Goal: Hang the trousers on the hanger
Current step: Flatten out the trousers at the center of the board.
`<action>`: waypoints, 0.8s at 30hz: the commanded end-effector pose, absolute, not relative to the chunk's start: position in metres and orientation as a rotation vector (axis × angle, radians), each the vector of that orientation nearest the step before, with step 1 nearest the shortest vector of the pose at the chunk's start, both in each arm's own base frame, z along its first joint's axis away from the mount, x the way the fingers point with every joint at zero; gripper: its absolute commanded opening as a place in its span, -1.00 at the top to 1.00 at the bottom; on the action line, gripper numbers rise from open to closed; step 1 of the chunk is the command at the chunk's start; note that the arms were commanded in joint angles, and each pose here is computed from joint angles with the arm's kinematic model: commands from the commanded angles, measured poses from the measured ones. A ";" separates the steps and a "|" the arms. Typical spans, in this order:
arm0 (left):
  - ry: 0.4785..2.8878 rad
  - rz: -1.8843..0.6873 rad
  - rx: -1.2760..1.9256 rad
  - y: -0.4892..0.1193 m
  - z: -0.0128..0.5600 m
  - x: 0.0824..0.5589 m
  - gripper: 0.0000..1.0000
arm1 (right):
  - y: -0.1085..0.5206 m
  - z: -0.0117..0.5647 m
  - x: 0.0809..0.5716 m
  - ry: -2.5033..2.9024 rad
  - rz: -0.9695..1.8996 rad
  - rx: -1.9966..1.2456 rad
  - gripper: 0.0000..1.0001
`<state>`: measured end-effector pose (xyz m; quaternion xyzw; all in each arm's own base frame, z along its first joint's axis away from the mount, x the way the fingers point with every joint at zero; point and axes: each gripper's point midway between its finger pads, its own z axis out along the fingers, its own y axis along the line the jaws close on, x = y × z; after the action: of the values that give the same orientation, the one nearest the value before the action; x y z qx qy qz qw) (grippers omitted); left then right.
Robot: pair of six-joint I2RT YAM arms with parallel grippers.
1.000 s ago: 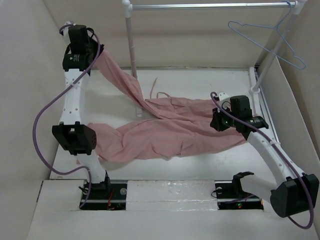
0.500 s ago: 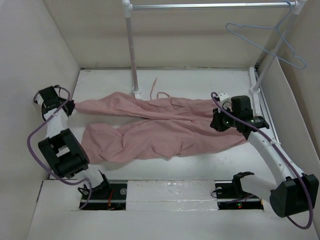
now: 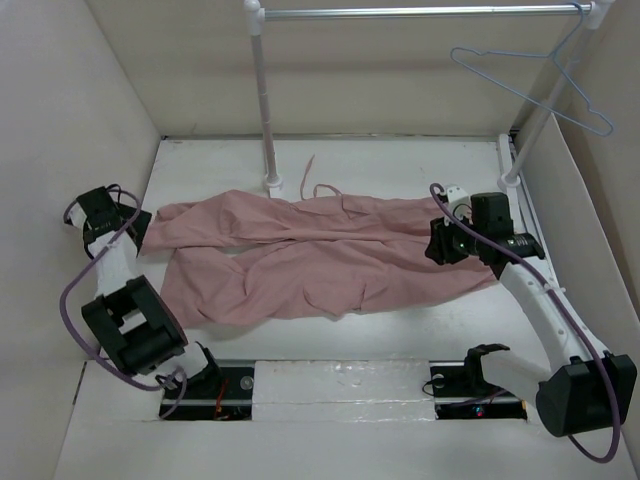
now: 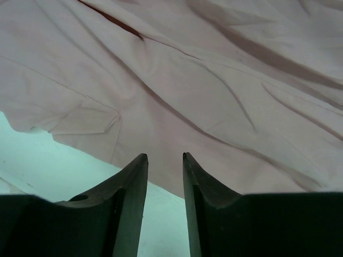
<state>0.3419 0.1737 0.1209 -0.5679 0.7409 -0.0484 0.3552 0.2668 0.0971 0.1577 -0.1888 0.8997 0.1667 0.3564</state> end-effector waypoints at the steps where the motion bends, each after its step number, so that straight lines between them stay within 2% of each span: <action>1: 1.794 -0.033 -1.362 0.174 0.180 0.341 -0.10 | 0.096 0.165 0.271 2.290 0.425 -0.493 0.22; 3: 1.756 -0.027 -1.221 0.156 0.208 0.357 -0.11 | 0.096 0.163 0.272 2.293 0.426 -0.493 0.23; 4: 1.760 -0.017 -1.177 0.150 0.213 0.364 -0.34 | 0.093 0.161 0.273 2.302 0.421 -0.481 0.42; 5: 1.808 0.004 -1.156 0.146 0.203 0.375 -0.46 | 0.094 0.161 0.273 2.299 0.429 -0.480 0.61; 6: 1.902 0.055 -1.089 0.141 0.202 0.396 -0.53 | 0.097 0.162 0.273 2.291 0.445 -0.481 0.97; 7: 1.910 0.048 -1.075 0.135 0.202 0.398 -0.54 | 0.097 0.163 0.273 2.289 0.446 -0.476 0.97; 8: 2.014 0.080 -1.093 0.139 0.169 0.409 -0.55 | 0.100 0.167 0.273 2.271 0.468 -0.483 1.00; 12: 2.153 0.146 -1.064 0.147 0.136 0.437 -0.49 | 0.108 0.167 0.269 2.244 0.528 -0.488 0.98; 16: 2.157 0.219 -1.020 0.166 0.135 0.467 -0.43 | 0.107 0.158 0.263 2.279 0.529 -0.506 0.88; 17: 2.195 0.236 -1.034 0.168 0.117 0.470 -0.43 | 0.105 0.156 0.261 2.296 0.522 -0.505 0.86; 21: 2.215 0.246 -1.025 0.164 0.101 0.488 -0.39 | 0.108 0.151 0.262 2.330 0.546 -0.502 0.61; 24: 2.204 0.256 -1.026 0.162 0.093 0.494 -0.35 | 0.116 0.150 0.260 2.337 0.565 -0.534 0.56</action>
<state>0.4785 0.1577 0.0643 -0.4010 0.8606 0.0845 0.3023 0.2583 0.1070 0.1429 -0.1904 0.9022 0.2036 0.3291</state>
